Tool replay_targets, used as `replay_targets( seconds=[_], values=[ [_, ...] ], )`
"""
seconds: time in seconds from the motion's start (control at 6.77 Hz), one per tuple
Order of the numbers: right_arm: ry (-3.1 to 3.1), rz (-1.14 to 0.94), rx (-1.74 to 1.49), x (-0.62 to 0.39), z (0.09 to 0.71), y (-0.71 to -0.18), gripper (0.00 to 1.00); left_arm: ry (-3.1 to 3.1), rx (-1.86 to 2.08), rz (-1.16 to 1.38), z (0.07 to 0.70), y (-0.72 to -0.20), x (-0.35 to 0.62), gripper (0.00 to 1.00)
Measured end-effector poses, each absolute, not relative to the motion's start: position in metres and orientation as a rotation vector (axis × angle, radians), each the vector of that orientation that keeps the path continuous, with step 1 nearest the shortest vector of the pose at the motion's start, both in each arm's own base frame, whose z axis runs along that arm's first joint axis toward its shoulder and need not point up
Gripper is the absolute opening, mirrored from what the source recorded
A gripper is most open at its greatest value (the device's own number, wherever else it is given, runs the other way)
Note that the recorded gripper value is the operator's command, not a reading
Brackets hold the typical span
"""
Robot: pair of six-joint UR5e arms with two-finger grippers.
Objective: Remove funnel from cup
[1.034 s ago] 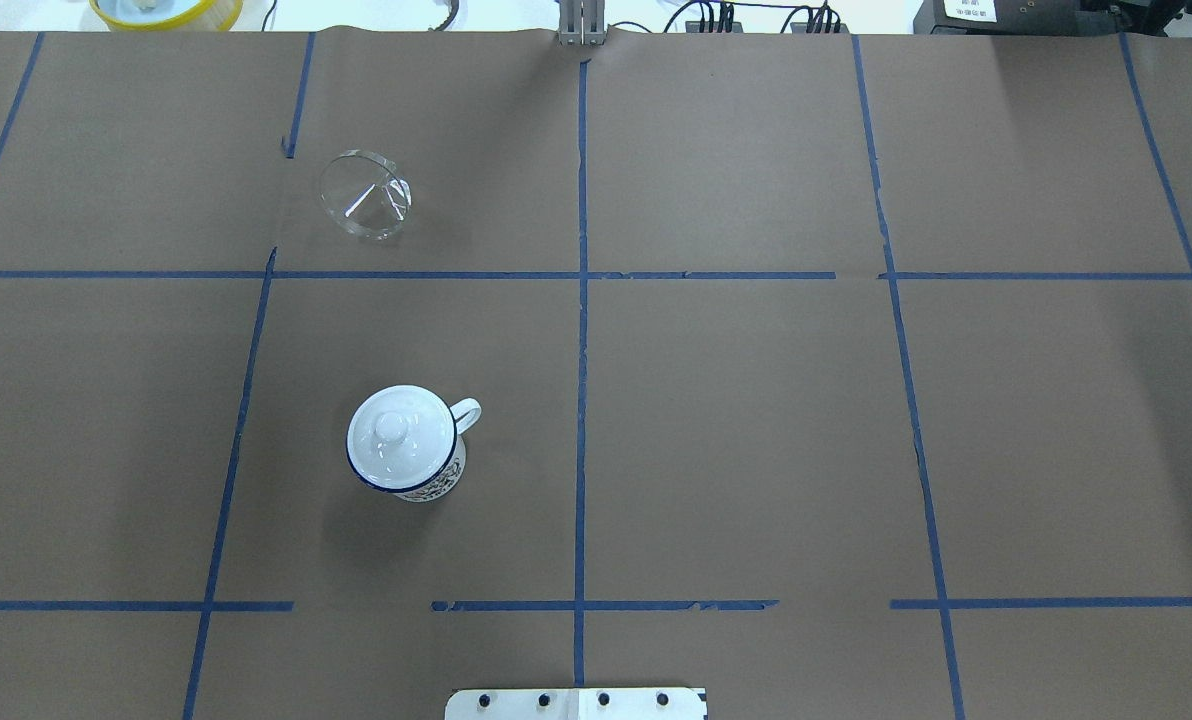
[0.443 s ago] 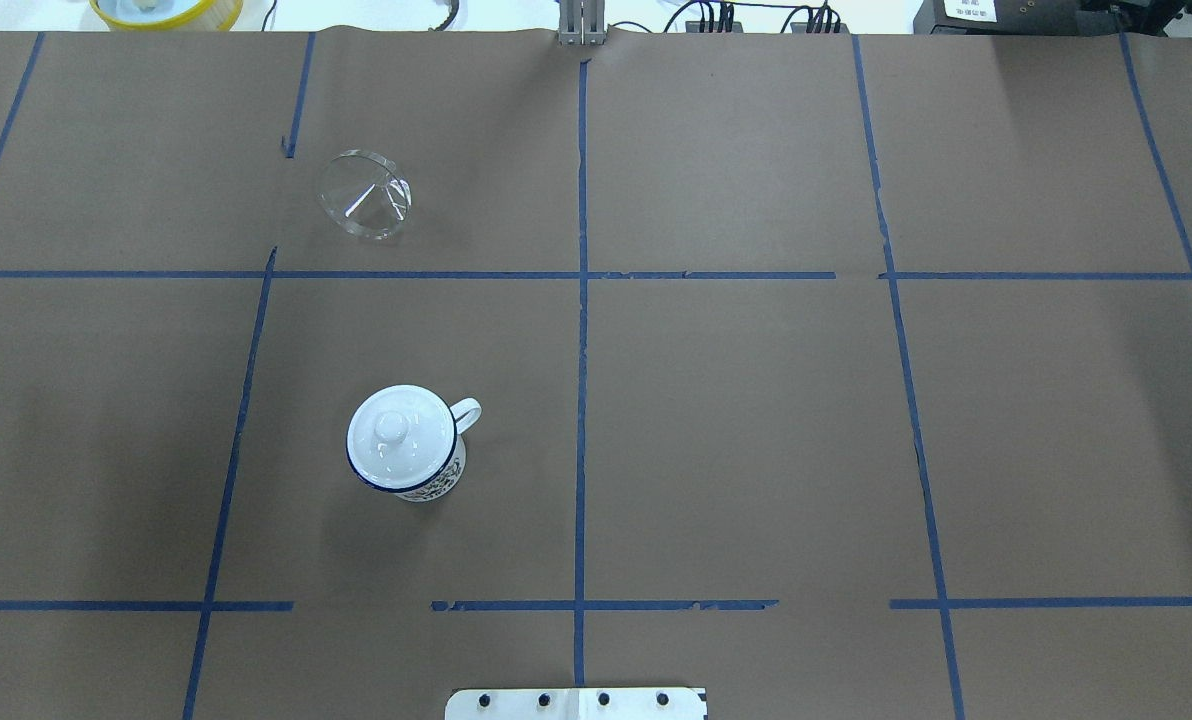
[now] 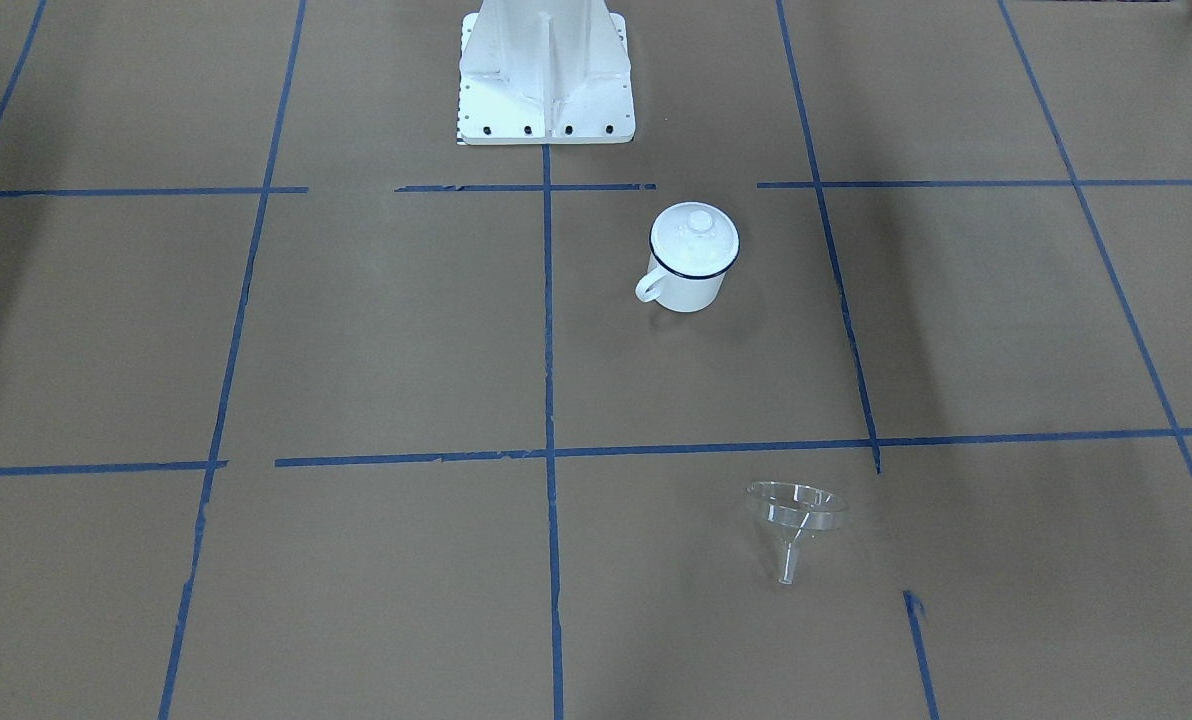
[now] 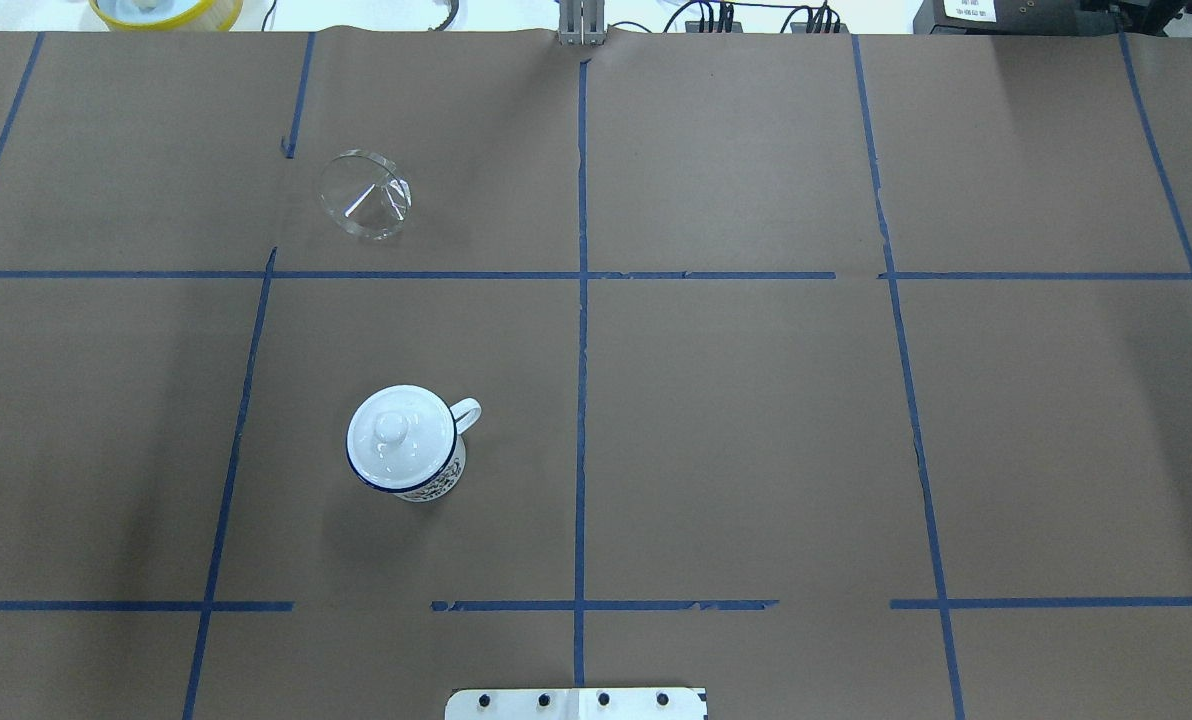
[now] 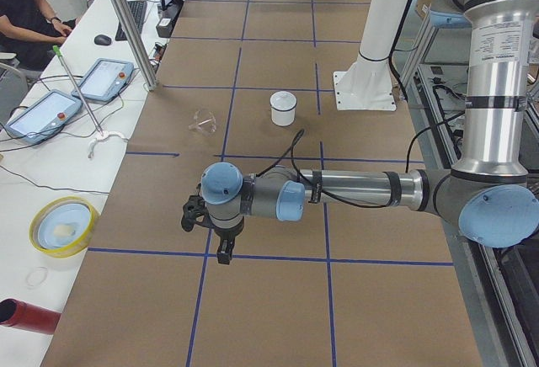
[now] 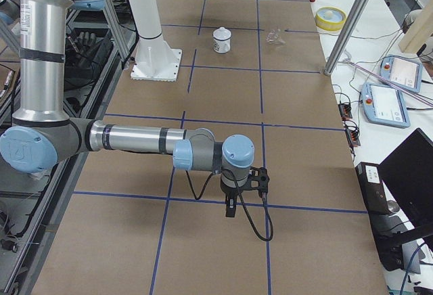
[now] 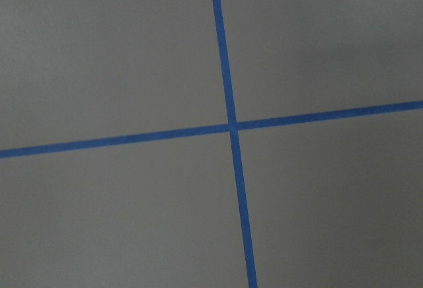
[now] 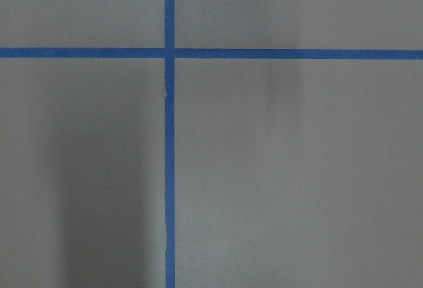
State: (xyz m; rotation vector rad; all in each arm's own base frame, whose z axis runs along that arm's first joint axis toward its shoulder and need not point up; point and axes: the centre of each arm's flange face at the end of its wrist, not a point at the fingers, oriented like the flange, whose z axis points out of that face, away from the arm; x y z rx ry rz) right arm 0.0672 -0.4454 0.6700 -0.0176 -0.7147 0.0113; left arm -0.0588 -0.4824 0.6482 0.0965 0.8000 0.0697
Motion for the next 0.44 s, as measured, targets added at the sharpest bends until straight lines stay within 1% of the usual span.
replay_targets(
  seconds=[0.44],
  values=[
    [-0.715,0.011,-0.018,0.067,0.670,-0.445,1.00,0.793,0.112,0.049,0.649,-0.479,-0.075,1.00]
  ],
)
